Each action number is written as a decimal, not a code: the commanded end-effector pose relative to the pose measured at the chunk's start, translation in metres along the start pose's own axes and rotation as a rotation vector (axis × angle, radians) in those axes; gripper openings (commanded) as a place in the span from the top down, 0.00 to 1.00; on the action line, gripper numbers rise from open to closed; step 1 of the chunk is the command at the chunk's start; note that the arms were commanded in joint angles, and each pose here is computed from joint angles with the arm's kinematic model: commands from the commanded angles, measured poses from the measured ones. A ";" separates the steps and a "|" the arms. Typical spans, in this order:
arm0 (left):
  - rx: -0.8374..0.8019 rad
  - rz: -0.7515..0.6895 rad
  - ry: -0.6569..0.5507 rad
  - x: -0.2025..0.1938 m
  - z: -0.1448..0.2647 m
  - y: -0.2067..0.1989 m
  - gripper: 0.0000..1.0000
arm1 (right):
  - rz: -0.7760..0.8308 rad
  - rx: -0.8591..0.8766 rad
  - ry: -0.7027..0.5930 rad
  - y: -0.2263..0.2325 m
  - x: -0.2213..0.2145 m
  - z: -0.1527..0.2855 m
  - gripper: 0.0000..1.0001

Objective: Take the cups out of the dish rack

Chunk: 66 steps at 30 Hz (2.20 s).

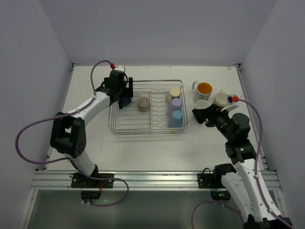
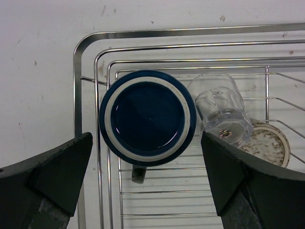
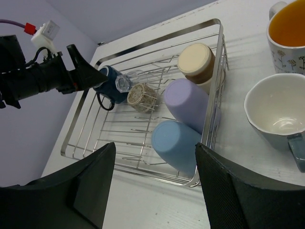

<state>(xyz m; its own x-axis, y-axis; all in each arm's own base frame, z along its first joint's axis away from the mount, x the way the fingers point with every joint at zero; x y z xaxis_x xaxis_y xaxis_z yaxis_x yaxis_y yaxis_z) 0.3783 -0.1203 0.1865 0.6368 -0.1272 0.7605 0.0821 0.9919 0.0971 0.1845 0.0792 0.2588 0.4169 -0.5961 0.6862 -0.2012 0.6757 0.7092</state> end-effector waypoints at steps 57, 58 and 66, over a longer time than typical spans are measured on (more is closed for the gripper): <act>-0.570 0.269 -0.471 0.049 0.175 -0.008 0.91 | -0.150 0.515 0.173 0.111 -0.037 -0.039 0.14; -0.608 0.275 -0.483 0.047 0.182 -0.009 0.91 | -0.155 0.532 0.155 0.116 -0.036 -0.042 0.15; -0.909 0.356 -0.542 0.027 0.225 -0.022 0.93 | -0.191 0.584 0.228 0.140 -0.064 -0.070 0.16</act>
<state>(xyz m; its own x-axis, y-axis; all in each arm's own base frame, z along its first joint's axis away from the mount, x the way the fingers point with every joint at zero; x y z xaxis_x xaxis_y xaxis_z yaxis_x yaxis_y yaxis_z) 0.2372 -0.1362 0.3128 0.3991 0.2983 0.8670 0.4769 0.7401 -0.4742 0.1853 0.2310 0.2622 0.7290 -0.4499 0.5159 -0.4304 0.2849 0.8565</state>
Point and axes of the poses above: each gripper's point midway between its finger pads, its own z axis back along the fingers, its own y axis along the line the jaws close on, x = y × z, the point moved 8 cm from there along z, back along the fingers, and after that the axes turned 9 degrees about -z, right-handed, at the moved point
